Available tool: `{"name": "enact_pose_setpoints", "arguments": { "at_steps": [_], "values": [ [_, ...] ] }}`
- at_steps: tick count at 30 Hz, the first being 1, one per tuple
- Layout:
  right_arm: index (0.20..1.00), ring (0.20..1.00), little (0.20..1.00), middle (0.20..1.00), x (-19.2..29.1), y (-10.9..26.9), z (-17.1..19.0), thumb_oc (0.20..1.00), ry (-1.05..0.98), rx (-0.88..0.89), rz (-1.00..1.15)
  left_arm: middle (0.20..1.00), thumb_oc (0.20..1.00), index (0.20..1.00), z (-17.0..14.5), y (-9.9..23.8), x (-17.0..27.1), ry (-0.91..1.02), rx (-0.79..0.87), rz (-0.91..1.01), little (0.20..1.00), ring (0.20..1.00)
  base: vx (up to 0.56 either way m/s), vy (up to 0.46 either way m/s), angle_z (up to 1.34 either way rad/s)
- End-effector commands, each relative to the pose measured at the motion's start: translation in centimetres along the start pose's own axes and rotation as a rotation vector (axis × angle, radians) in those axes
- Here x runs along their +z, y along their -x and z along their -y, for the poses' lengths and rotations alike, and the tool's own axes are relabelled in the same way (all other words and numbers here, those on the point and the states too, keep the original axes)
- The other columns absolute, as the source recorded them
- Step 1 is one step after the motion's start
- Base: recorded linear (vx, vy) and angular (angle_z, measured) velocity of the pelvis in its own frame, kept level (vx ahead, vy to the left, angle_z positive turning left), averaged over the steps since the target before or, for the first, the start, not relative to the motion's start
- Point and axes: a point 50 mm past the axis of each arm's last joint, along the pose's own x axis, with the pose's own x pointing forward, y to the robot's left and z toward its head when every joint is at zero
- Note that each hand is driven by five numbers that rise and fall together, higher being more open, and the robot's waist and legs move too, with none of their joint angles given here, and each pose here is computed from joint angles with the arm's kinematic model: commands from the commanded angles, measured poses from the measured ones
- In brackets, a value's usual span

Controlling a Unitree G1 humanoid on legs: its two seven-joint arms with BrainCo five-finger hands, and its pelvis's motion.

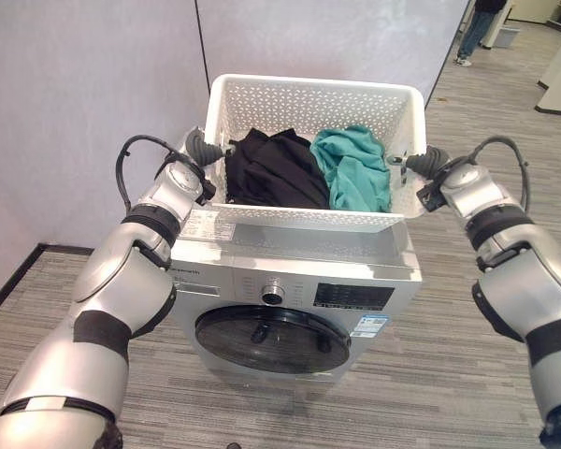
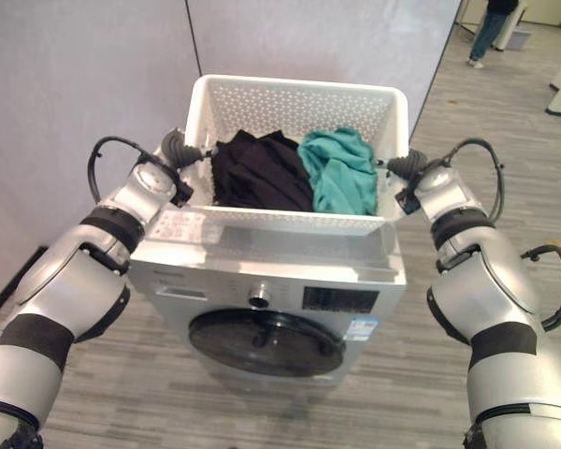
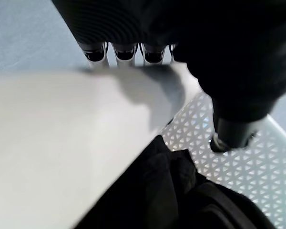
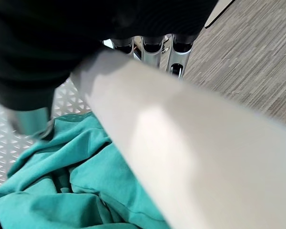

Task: Grab the laundry basket,head to the washer,open it,put in the laundry and shut it.

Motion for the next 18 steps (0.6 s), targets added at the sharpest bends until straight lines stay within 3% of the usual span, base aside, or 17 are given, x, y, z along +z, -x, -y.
{"name": "enact_pose_setpoints", "arguments": {
  "at_steps": [1, 12, 18],
  "values": [
    [1.000, 1.000, 1.000, 1.000, 3.9, 0.6, 2.4, 1.000, 0.086, -0.062, 0.057, 1.000, 1.000, 1.000, -3.6, -0.1, 7.4, -0.073, 0.090, 0.192, 1.000, 1.000, 0.00, 0.000, 0.00],
    [1.000, 1.000, 1.000, 1.000, 4.0, 0.9, 3.8, 1.000, 0.036, -0.111, 0.060, 1.000, 1.000, 1.000, -4.4, -0.1, 7.4, -0.055, 0.119, 0.188, 1.000, 1.000, 0.00, 0.000, 0.00],
    [1.000, 1.000, 1.000, 1.000, 4.9, 1.6, 5.6, 1.000, -0.148, -0.188, 0.201, 1.000, 1.000, 1.000, -5.2, 0.9, 9.7, 0.341, 0.207, 0.385, 1.000, 1.000, 0.00, 0.000, 0.00]
  ]
}}
